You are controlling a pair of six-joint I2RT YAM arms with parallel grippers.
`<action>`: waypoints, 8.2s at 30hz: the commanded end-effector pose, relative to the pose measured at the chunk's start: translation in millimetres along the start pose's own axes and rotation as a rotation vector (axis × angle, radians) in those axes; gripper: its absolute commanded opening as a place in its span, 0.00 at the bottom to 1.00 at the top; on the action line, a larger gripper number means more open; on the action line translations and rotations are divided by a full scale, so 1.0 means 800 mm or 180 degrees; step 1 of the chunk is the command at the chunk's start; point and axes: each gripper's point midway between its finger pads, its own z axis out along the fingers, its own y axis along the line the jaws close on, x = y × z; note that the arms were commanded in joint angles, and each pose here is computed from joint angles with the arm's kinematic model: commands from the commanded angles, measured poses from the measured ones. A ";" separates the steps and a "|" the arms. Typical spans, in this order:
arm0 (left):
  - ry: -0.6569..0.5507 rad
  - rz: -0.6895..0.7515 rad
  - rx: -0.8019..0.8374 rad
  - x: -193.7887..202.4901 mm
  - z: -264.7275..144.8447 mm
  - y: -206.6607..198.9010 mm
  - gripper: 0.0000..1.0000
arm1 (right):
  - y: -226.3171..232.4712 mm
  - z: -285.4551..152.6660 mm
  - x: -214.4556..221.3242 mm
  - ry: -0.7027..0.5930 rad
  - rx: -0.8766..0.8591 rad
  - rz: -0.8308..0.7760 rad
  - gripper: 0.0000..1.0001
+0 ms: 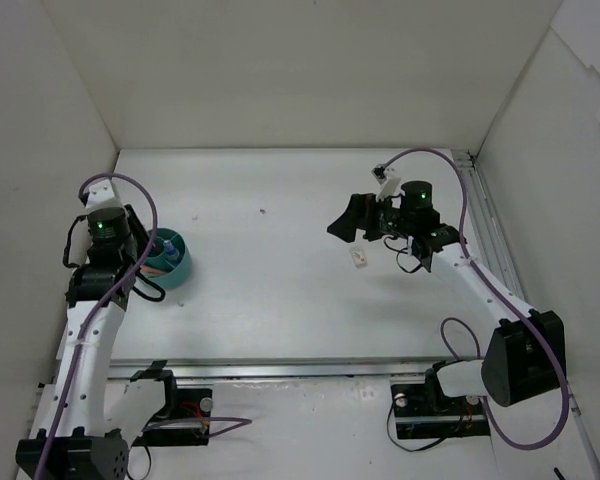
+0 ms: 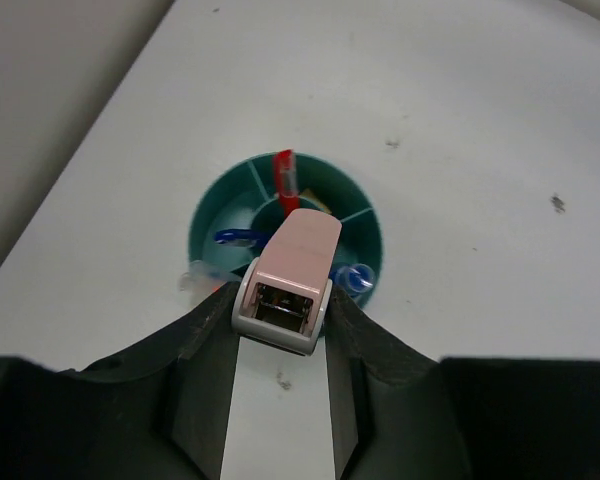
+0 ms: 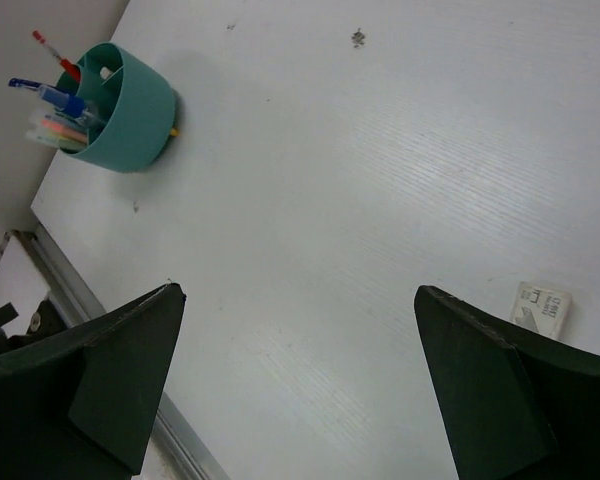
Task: Sort the stationery into containers
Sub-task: Place the stationery in the storage box, then pick up the stationery from the center of the board, then place the stationery in the storage box.
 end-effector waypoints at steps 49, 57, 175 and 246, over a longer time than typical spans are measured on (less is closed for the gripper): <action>0.0792 -0.0322 -0.0319 0.043 0.120 0.079 0.46 | -0.066 -0.016 -0.010 -0.0075 0.0583 0.0270 0.98; 0.0530 -0.0318 -0.0191 0.009 0.097 0.068 0.71 | -0.129 -0.029 0.017 0.0047 0.1356 0.0309 0.98; -0.0029 -0.0491 0.0026 -0.049 0.041 0.046 0.00 | 0.002 0.021 0.001 -0.0022 0.0808 -0.0859 0.98; 0.0743 -0.0714 -0.0701 0.092 0.097 0.099 0.44 | -0.016 0.022 0.008 0.0072 0.0697 -0.0615 0.98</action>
